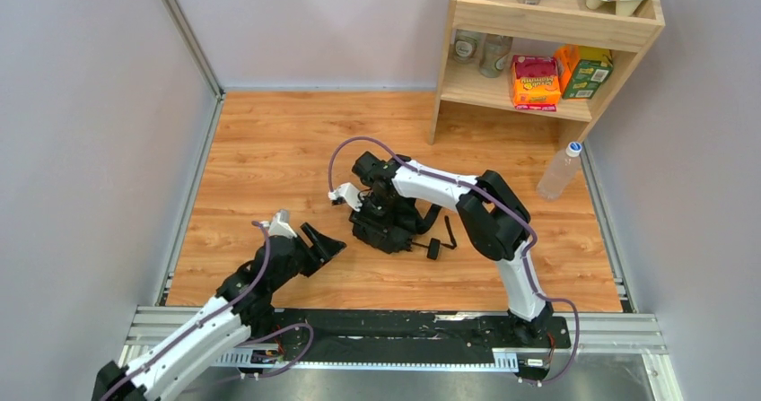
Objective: Put away the umbrella
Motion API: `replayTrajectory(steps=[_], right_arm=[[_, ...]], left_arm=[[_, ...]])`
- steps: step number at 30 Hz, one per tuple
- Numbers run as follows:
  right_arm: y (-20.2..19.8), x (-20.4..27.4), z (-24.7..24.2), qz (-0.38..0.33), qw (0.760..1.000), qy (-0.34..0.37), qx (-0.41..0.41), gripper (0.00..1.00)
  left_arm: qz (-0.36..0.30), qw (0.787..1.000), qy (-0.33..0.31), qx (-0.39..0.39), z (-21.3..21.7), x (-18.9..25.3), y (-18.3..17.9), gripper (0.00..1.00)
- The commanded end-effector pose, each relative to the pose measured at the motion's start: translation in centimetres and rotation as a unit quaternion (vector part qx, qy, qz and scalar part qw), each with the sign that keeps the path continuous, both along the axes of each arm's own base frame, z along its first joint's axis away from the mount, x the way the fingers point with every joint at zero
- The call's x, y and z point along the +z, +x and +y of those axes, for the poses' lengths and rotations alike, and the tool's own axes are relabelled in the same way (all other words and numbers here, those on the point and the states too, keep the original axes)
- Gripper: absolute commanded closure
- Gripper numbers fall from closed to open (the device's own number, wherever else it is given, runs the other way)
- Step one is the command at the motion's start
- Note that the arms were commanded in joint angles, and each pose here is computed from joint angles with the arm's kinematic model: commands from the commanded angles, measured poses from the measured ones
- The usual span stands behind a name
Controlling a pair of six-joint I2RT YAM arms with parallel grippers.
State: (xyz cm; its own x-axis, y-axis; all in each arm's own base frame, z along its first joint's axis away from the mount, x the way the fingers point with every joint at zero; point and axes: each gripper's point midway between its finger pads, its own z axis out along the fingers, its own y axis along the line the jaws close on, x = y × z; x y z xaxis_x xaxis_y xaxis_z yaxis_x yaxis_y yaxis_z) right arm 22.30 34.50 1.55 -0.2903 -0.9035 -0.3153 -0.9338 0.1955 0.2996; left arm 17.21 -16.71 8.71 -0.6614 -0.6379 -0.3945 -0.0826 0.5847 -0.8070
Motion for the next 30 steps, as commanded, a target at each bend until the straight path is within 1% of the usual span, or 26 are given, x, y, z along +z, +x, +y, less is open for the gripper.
replayTrajectory(steps=[1,2,4,5,6,7,9,10,14,15,17,18,19,20,21,22,23,24,25,26,27,28,29,30], right_arm=[[-7.3,-6.1,-2.7,0.187,0.981,-0.048,-0.008,1.0],[-7.2,-6.3,-2.8,0.186,0.981,-0.05,-0.01,1.0],[-7.1,-6.6,-2.8,0.185,0.981,-0.055,-0.01,1.0],[-7.1,-6.7,-2.8,0.186,0.981,-0.055,-0.01,1.0],[-6.9,-6.8,-2.8,0.183,0.982,-0.054,-0.011,1.0],[-6.8,-6.9,-2.9,0.181,0.982,-0.056,-0.011,1.0],[-6.5,-7.0,-2.9,0.168,0.984,-0.058,-0.013,1.0],[-6.1,-7.1,-2.9,0.159,0.985,-0.058,-0.016,1.0],[-4.9,-6.6,-2.5,0.124,0.991,-0.048,-0.021,1.0],[-4.7,-6.4,-2.4,0.116,0.992,-0.047,-0.022,1.0],[-4.0,-6.3,-2.4,0.091,0.994,-0.046,-0.028,1.0],[-3.3,-6.3,-2.5,0.07,0.996,-0.047,-0.032,1.0],[-2.5,-6.5,-2.7,0.043,0.997,-0.053,-0.039,1.0],[-2.0,-6.4,-2.8,0.019,0.997,-0.057,-0.041,1.0],[-1.2,-6.3,-3.0,-0.013,0.997,-0.064,-0.047,1.0],[-0.3,-6.0,-3.1,-0.053,0.995,-0.068,-0.055,1.0],[-0.1,-5.7,-3.2,-0.073,0.994,-0.066,-0.055,1.0],[0.5,-5.1,-3.0,-0.096,0.992,-0.06,-0.061,1.0],[1.0,-4.7,-3.0,-0.12,0.989,-0.064,-0.066,1.0],[1.1,-4.1,-2.9,-0.138,0.986,-0.063,-0.062,1.0],[1.5,-3.7,-2.8,-0.158,0.983,-0.063,-0.065,1.0],[1.7,-3.1,-2.6,-0.176,0.98,-0.062,-0.063,1.0],[1.3,-2.8,-2.3,-0.176,0.981,-0.057,-0.052,1.0],[1.0,-2.5,-2.0,-0.177,0.982,-0.053,-0.044,1.0]], left_arm=[[-0.047,0.994,-0.102,0.013,-2.6,3.2,2.9,0.25],[-0.037,0.995,-0.09,0.022,-2.5,1.8,3.2,0.26],[-0.065,0.991,-0.114,0.039,-2.6,2.8,4.3,0.26],[-0.063,0.991,-0.11,0.044,-2.5,2.2,4.5,0.25],[-0.077,0.989,-0.115,0.049,-2.5,2.6,4.9,0.23],[-0.071,0.991,-0.1,0.048,-2.5,1.9,5.0,0.21],[-0.072,0.993,-0.093,0.033,-3.0,1.8,5.0,0.19],[-0.085,0.991,-0.099,0.016,-3.6,2.5,5.0,0.19],[-0.068,0.993,-0.098,0.001,-4.0,1.4,4.4,0.19],[-0.065,0.993,-0.1,0.004,-3.8,1.2,4.4,0.21],[-0.039,0.994,-0.096,0.023,-2.8,-0.6,3.7,0.26],[-0.031,0.994,-0.095,0.034,-2.5,-1.0,3.7,0.27],[-0.038,0.993,-0.1,0.039,-2.3,-0.6,3.7,0.28],[-0.025,0.994,-0.094,0.042,-2.1,-1.1,3.5,0.28],[-0.038,0.993,-0.106,0.041,-2.2,0.2,3.6,0.28],[-0.014,0.994,-0.094,0.045,-2.0,-0.8,3.2,0.28],[-0.002,0.995,-0.09,0.048,-1.8,-0.5,3.0,0.27],[0.003,0.993,-0.106,0.057,-1.7,0.2,3.0,0.27],[0.03,0.993,-0.093,0.068,-1.2,-1.0,2.6,0.26],[0.04,0.989,-0.115,0.08,-1.1,-0.6,2.5,0.26],[0.061,0.988,-0.112,0.09,-0.8,-1.6,2.1,0.26],[0.063,0.985,-0.131,0.095,-0.8,-1.3,2.1,0.26],[0.058,0.984,-0.136,0.095,-0.8,-1.3,2.0,0.3],[0.044,0.986,-0.132,0.089,-0.8,-0.9,2.1,0.31]])
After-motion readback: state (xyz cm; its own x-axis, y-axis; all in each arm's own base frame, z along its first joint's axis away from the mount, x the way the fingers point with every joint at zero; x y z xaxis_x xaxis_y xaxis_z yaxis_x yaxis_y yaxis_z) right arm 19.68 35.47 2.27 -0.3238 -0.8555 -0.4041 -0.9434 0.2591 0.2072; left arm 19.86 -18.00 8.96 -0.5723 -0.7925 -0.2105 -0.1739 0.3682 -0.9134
